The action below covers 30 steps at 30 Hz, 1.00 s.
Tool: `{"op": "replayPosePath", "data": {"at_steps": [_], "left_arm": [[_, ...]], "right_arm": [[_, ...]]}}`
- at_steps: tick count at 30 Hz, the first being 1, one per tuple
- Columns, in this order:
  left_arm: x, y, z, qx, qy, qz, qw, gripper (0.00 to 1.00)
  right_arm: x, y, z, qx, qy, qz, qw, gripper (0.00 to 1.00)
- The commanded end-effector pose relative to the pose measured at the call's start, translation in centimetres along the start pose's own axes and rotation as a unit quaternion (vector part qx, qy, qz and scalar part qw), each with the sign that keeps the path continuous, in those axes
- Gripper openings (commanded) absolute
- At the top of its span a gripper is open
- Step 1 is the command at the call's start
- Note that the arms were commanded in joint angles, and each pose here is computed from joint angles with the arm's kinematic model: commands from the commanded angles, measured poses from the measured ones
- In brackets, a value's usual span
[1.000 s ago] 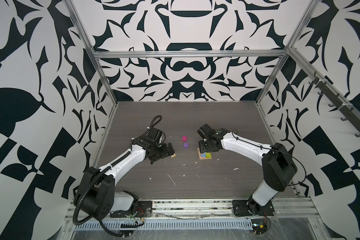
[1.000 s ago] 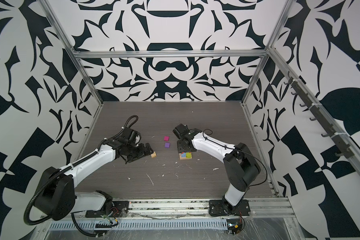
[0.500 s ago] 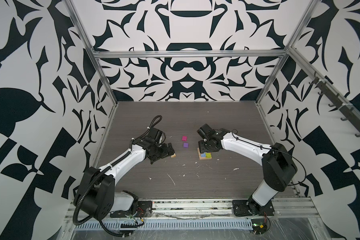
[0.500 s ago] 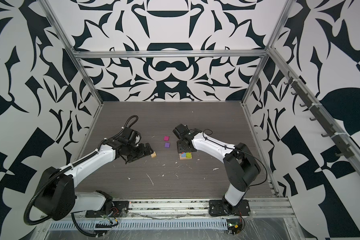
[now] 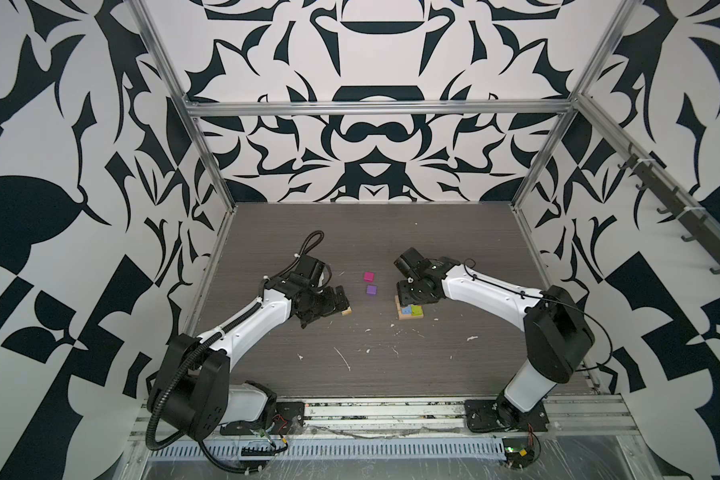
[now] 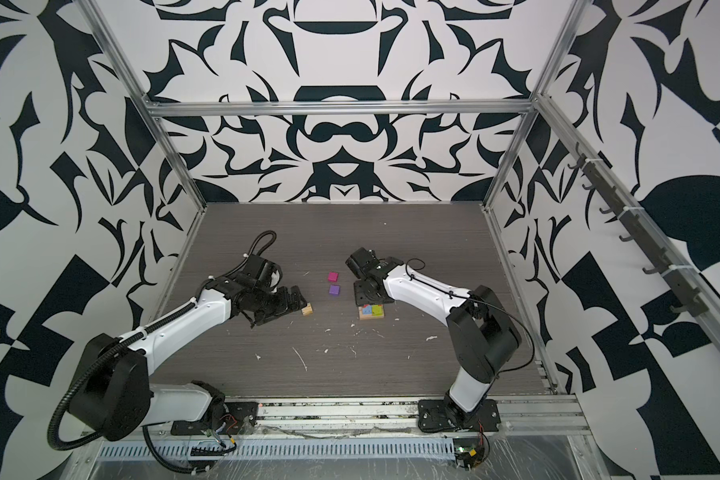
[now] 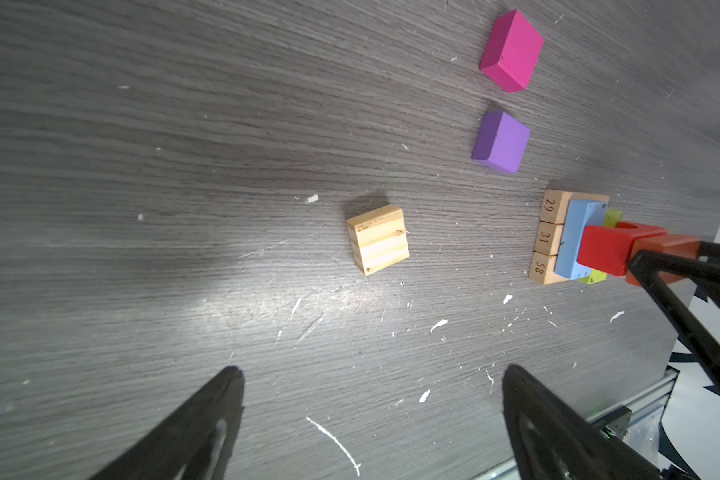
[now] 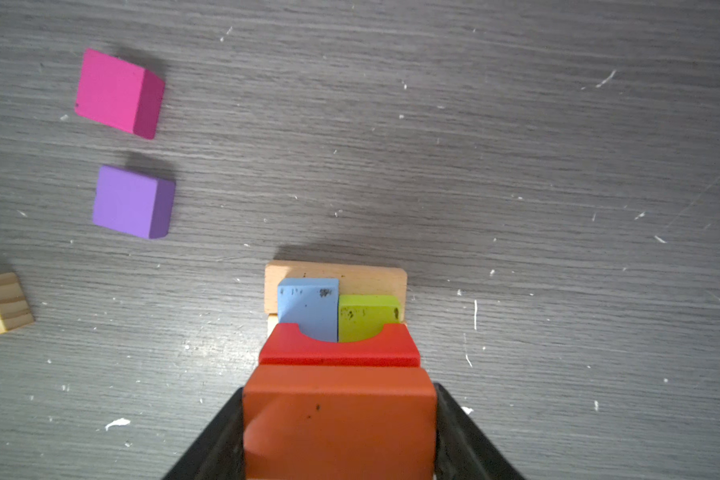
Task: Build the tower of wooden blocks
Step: 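Hold the orange block just above the red arch with the right gripper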
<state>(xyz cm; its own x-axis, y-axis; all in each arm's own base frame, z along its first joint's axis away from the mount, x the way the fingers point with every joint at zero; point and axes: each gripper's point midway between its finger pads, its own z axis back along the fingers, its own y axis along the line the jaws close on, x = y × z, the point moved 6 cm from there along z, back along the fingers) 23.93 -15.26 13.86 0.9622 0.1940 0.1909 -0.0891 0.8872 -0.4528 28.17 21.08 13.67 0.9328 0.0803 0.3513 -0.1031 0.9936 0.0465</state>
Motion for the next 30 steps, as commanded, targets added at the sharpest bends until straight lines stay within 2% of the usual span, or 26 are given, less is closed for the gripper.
{"op": "replayPosePath", "data": {"at_steps": [1, 27, 30], "left_arm": [[-0.59, 0.54, -0.41, 0.006, 0.012, 0.006, 1.0, 1.0], [-0.59, 0.49, -0.38, 0.005, 0.013, 0.003, 1.0, 1.0], [-0.57, 0.52, -0.42, 0.005, 0.013, 0.004, 1.0, 1.0]], "right_arm": [[0.52, -0.23, 0.31, -0.006, -0.015, -0.003, 1.0, 0.65], [0.69, 0.09, 0.1, -0.001, -0.011, -0.004, 1.0, 0.7], [0.72, 0.07, 0.17, -0.002, -0.011, -0.003, 1.0, 0.74]]}}
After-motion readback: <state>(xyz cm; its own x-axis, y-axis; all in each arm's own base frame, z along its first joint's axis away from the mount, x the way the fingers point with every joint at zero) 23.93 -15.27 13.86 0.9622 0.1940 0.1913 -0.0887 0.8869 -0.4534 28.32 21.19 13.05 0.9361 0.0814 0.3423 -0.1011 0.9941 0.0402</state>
